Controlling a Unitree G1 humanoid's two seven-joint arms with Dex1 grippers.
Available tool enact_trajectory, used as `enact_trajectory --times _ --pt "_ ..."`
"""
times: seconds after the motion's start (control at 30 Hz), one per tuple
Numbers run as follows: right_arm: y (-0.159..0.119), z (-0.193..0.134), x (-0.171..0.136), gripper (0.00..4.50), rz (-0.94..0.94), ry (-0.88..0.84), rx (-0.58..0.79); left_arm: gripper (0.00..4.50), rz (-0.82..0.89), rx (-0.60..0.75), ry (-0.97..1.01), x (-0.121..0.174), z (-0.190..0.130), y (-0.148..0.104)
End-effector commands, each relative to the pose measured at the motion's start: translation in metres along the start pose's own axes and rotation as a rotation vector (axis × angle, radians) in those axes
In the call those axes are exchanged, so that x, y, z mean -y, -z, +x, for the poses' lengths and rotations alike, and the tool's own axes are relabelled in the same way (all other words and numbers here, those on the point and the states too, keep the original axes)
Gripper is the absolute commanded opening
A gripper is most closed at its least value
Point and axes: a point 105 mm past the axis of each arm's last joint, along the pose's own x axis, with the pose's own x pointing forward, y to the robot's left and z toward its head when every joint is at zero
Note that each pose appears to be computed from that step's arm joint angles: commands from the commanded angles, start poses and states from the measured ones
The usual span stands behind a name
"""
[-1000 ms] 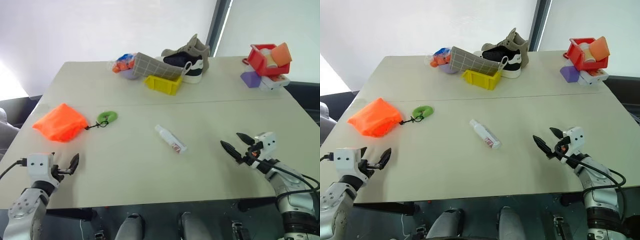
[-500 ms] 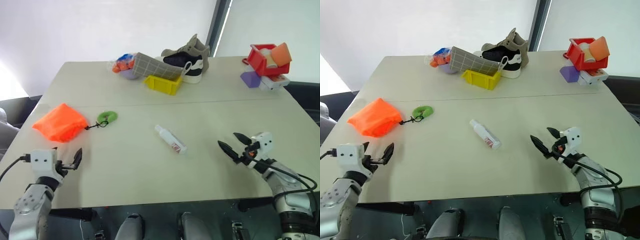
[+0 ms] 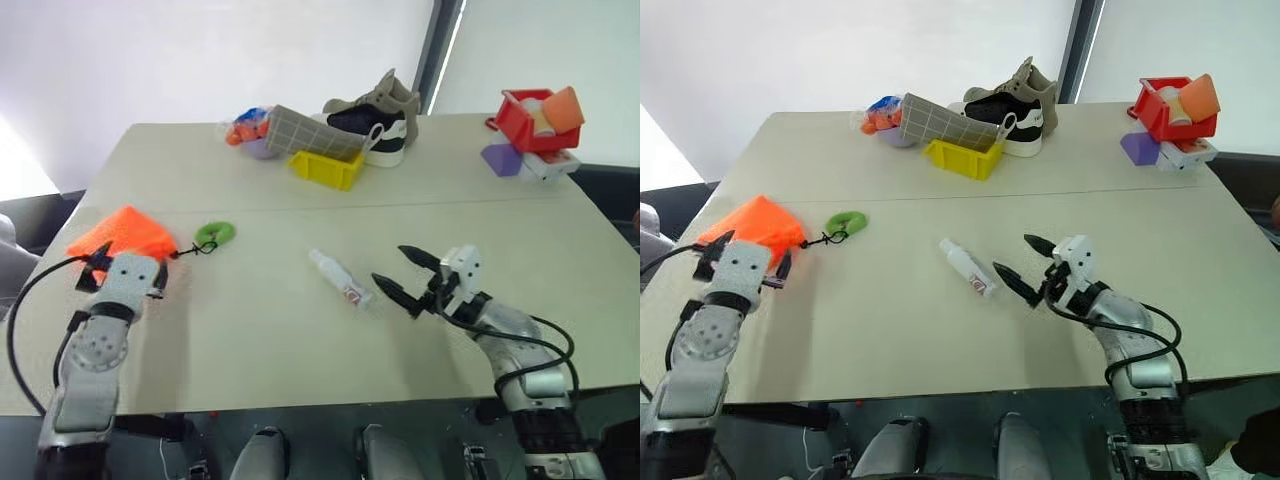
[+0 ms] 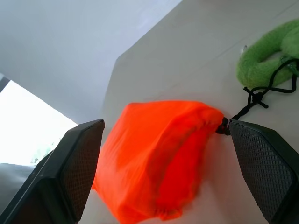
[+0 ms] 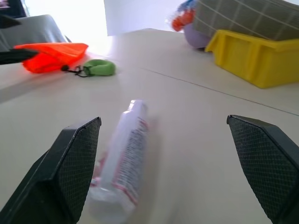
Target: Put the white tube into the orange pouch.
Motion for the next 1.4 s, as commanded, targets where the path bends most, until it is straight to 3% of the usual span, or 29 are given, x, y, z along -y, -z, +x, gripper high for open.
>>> enact_trajectory --times 0.03,0.4,0.5,0.57,0.6,0.73,0.93,1.4 --pt "-0.016 0.007 -0.008 4.48 -0.038 -0.029 0.052 4.5 0.053 -0.04 -0.072 -0.014 0.008 0.001" --pt "-0.014 0.004 -0.006 4.48 -0.049 -0.004 0.046 4.5 0.151 -0.176 -0.053 -0.026 0.015 0.032" --pt "-0.014 0.003 -0.007 4.5 -0.05 -0.003 0.042 3.62 0.143 -0.167 -0.061 -0.031 0.015 0.031" --pt "-0.014 0.003 -0.008 4.5 -0.05 -0.002 0.039 2.53 0.139 -0.152 -0.06 -0.032 0.015 0.029" --pt "-0.013 0.003 -0.008 4.5 -0.049 -0.003 0.037 2.23 0.142 -0.142 -0.057 -0.033 0.015 0.027" --pt "-0.014 0.002 -0.008 4.5 -0.051 -0.004 0.034 0.04 0.138 -0.128 -0.057 -0.033 0.014 0.025" --pt "-0.012 0.004 -0.007 4.5 -0.044 -0.001 -0.008 0.04 0.021 -0.053 0.037 -0.011 0.017 0.001" --pt "0.008 0.015 -0.018 4.5 0.029 0.011 -0.183 0.04 -0.218 0.248 0.473 0.113 -0.005 -0.126"
